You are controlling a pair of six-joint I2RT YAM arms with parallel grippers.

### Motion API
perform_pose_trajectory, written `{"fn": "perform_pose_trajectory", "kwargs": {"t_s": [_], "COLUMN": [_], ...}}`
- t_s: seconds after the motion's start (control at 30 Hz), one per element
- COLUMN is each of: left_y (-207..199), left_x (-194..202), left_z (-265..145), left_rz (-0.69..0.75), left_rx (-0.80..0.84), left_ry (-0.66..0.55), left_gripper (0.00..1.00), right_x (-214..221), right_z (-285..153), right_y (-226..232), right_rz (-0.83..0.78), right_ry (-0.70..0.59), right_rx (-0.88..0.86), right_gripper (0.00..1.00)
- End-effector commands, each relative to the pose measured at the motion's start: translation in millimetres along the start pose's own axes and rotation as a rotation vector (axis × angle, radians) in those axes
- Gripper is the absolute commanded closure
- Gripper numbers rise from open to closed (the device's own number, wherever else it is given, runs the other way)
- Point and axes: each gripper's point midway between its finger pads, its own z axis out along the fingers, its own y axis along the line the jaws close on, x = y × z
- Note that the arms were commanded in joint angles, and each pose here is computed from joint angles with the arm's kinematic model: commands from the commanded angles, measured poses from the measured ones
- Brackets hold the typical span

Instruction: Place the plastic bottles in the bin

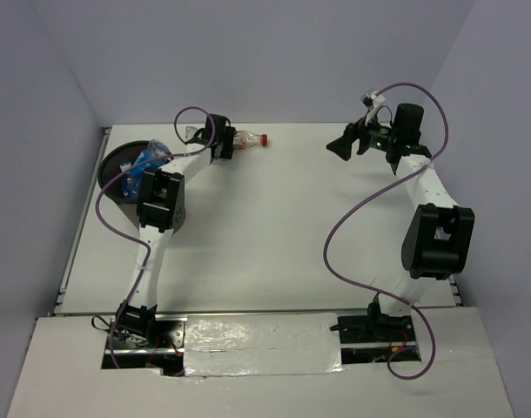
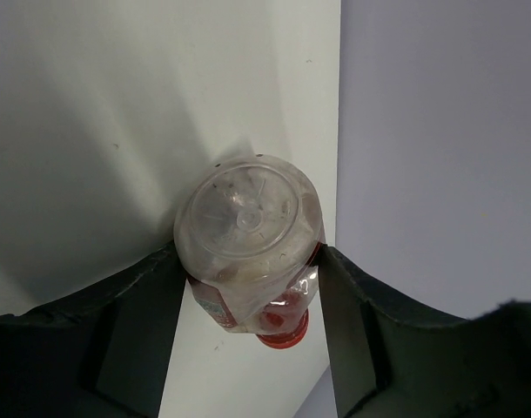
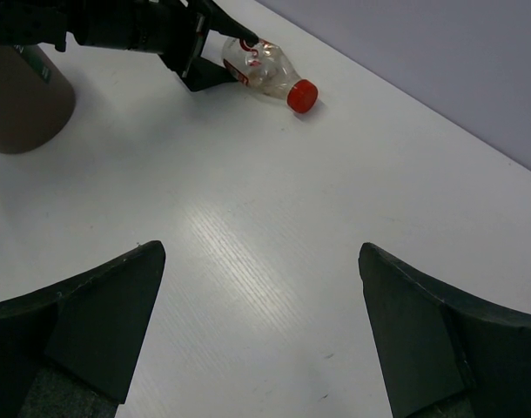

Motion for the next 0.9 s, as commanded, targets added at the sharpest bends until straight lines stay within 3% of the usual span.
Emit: {"fn": "perform_pose_trajectory", "kwargs": {"t_s": [0.0,0.3,0.57,0.87], "left_y": [11,17,63,87], "left_x": [-1,22,47,63], "left_z": [1,-8,-19,-44], "left_rz": [0.013,0.117,0.220,0.355], "left_rx": [-0.015,-0.014,-0.100,-0.136], "left_ry": [0.022,0.097,0.166,0.231], "left_gripper": [0.39,0.39,0.38,0.37], "right_x": [-24,-27,-30,-29], "right_z": [-12,-14,-16,-19], "right_y": [9,12,17,24], "right_rz": [-0.062,-0.061,-0.062,-0.057], "right_ry": [-0.055,-0.065,-0.076,-0.077], "right_rx": [0.000,-0.007,-0.016,-0.027], "right_gripper": [0.00,0.00,0.00,0.00]}}
